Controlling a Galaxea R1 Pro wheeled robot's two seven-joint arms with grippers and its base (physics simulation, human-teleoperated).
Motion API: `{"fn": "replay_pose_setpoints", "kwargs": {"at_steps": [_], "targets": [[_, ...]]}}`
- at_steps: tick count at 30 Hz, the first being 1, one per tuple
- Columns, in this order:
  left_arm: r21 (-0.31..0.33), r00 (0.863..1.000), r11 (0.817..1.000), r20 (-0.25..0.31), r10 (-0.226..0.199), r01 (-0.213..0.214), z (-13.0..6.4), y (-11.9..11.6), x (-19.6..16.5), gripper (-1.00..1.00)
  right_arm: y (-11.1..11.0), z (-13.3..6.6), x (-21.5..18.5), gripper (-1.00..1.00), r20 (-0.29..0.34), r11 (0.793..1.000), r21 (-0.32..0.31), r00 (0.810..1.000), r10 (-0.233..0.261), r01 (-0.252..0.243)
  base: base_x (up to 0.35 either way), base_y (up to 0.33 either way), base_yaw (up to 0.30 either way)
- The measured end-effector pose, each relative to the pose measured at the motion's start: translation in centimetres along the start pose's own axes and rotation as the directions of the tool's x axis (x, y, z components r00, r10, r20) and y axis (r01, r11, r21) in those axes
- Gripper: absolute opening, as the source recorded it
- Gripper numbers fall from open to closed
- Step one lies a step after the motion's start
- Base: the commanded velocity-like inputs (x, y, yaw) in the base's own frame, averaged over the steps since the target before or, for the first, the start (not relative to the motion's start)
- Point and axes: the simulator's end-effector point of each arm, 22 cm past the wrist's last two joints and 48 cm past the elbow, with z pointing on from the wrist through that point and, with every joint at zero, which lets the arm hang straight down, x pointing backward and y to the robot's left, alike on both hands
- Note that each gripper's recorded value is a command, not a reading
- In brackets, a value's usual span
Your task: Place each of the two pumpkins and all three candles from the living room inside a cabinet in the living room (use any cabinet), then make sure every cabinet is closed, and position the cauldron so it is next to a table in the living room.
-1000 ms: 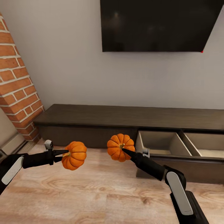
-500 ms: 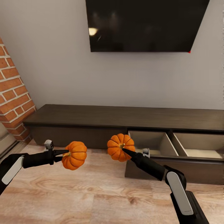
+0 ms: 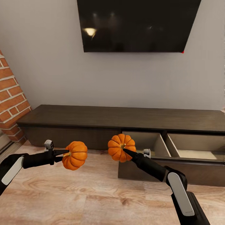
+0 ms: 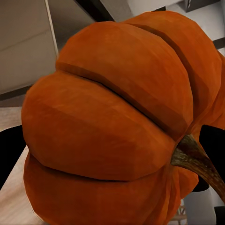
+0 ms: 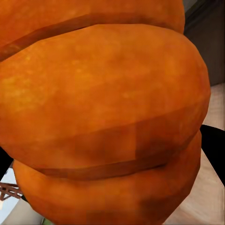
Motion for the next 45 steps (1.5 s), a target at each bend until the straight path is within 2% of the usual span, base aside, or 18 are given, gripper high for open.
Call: {"fn": "replay_pose_setpoints", "kwargs": {"at_steps": [17, 25, 37, 45], "targets": [[-0.006, 1.000, 1.000, -0.002, 0.006, -0.006, 0.0, 0.1, 0.1, -1.00, -0.1, -0.1, -0.1, -1.00, 0.002, 1.000, 0.008, 1.000, -0.007, 0.007, 0.047, -0.262, -0.018], [0.007, 0.999, 0.999, -0.004, 0.040, -0.040, 0.2, -1.2, -0.2, -1.00, 0.5, -0.1, -0.2, -1.00, 0.005, 1.000, -0.007, 1.000, -0.006, 0.006, 0.032, -0.040, -0.192], [0.021, 0.999, 0.998, 0.002, 0.053, -0.053, 0.0, -2.3, -0.5, -1.00, 1.1, -0.2, -0.3, -1.00, 0.008, 1.000, -0.013, 1.000, -0.016, 0.016, 0.001, -0.002, -0.209], [0.020, 0.998, 0.998, 0.003, 0.055, -0.055, 0.0, -2.4, -0.5, -1.00, 1.2, -0.3, -0.4, -1.00, 0.009, 1.000, -0.013, 1.000, -0.018, 0.018, 0.000, 0.000, -0.032]]}}
